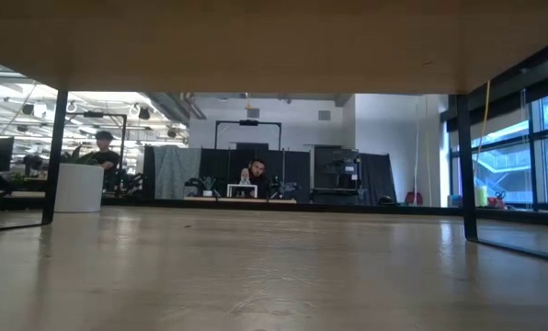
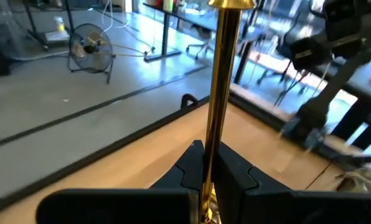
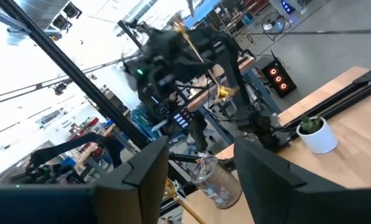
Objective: Pick & Place candle stick holders
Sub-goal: Put the gold candle holder on the shelf
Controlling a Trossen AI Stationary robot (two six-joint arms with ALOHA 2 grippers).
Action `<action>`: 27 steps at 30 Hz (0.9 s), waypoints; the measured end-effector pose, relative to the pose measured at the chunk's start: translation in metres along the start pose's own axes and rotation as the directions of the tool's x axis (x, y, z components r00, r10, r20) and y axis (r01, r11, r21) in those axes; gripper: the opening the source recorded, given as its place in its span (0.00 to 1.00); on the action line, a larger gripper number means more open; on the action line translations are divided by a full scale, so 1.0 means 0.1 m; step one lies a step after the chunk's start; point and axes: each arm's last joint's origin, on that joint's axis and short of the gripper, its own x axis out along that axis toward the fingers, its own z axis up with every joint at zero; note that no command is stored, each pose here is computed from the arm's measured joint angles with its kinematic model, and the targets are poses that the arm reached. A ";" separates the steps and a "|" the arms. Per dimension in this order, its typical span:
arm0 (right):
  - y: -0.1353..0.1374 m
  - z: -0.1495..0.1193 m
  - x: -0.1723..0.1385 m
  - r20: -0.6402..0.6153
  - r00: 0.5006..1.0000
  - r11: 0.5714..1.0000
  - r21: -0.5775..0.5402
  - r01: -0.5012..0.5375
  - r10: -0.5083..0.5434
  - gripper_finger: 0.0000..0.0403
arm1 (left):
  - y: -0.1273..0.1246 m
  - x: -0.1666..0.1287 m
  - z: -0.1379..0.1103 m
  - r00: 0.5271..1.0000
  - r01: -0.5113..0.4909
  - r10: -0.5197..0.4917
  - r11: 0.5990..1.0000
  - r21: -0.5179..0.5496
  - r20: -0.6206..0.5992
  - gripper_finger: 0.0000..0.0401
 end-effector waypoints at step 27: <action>-0.13 0.05 -0.02 0.161 0.952 0.966 0.033 0.257 -0.259 0.46 | -0.48 -0.44 -0.82 0.907 0.420 -0.421 0.906 0.053 0.010 0.03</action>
